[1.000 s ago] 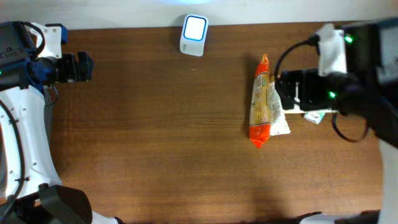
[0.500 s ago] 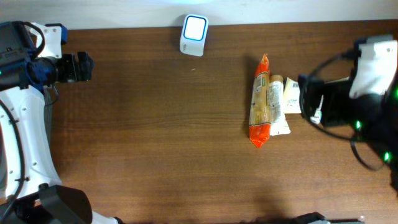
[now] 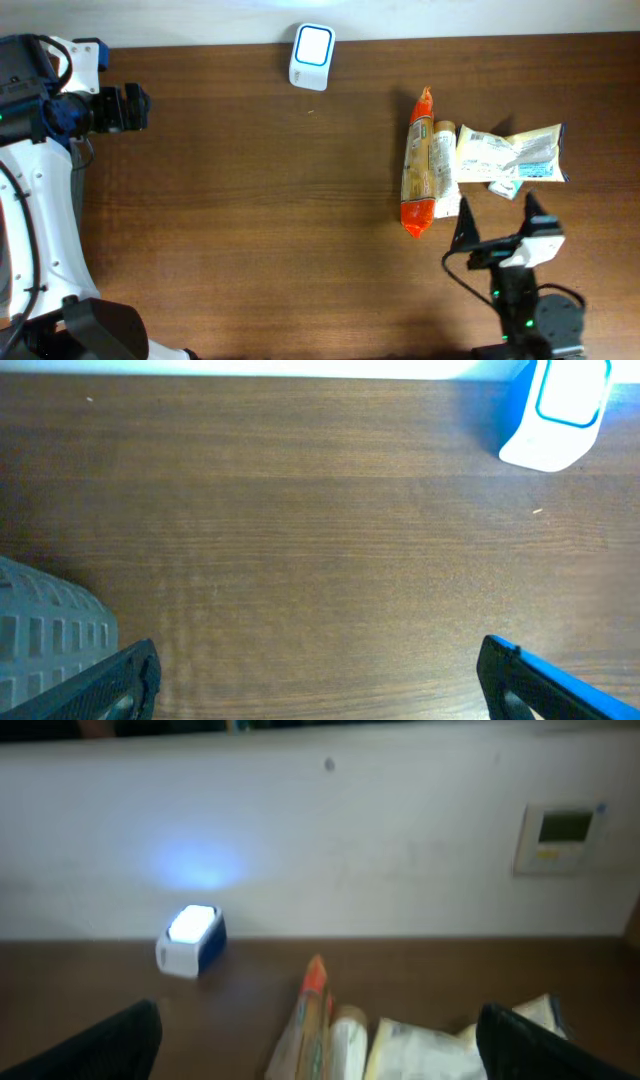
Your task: Scan the item barcode
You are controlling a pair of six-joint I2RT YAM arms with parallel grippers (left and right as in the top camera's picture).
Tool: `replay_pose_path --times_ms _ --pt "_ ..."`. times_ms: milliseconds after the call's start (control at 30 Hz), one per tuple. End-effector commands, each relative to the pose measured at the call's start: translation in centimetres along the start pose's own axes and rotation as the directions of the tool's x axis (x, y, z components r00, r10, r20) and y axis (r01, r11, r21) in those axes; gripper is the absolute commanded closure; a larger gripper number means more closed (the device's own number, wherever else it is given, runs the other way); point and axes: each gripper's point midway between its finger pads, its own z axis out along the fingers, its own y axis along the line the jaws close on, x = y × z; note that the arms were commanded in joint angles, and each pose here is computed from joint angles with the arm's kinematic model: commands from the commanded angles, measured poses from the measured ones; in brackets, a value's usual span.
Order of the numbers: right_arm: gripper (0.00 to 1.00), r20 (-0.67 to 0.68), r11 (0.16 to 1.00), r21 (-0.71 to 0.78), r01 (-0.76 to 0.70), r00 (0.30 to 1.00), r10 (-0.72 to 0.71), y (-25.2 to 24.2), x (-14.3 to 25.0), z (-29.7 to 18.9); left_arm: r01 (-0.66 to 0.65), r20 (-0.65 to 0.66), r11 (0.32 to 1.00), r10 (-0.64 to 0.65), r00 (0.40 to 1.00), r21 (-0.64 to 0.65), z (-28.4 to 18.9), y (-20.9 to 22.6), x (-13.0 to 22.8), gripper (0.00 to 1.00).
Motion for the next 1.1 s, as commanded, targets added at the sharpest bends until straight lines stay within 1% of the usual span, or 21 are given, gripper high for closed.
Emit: replay_pose_path --times_ms 0,167,267,967,1067 --pt "0.01 0.01 1.0 0.0 0.004 1.0 -0.004 -0.2 3.1 -0.2 -0.018 0.025 1.0 0.018 1.0 -0.003 -1.0 0.0 -0.5 0.01" --pt "0.01 -0.059 1.0 0.003 0.008 0.998 -0.008 -0.4 7.8 0.2 -0.018 0.025 1.0 0.018 1.0 -0.003 -1.0 0.0 -0.5 0.01" --pt "0.01 -0.108 1.0 0.006 0.012 0.994 -0.011 -0.5 9.1 0.1 -0.018 0.025 1.0 0.018 1.0 -0.003 -1.0 0.0 -0.5 0.01" --pt "0.01 -0.108 1.0 0.001 0.011 0.994 -0.011 -0.4 9.1 0.1 -0.018 0.025 1.0 0.018 1.0 -0.003 -1.0 0.0 -0.5 0.01" --pt "0.01 -0.108 1.0 0.001 0.011 0.994 -0.011 -0.4 9.1 0.1 -0.024 0.04 1.0 0.024 0.999 -0.006 -1.6 -0.2 -0.7 0.01"
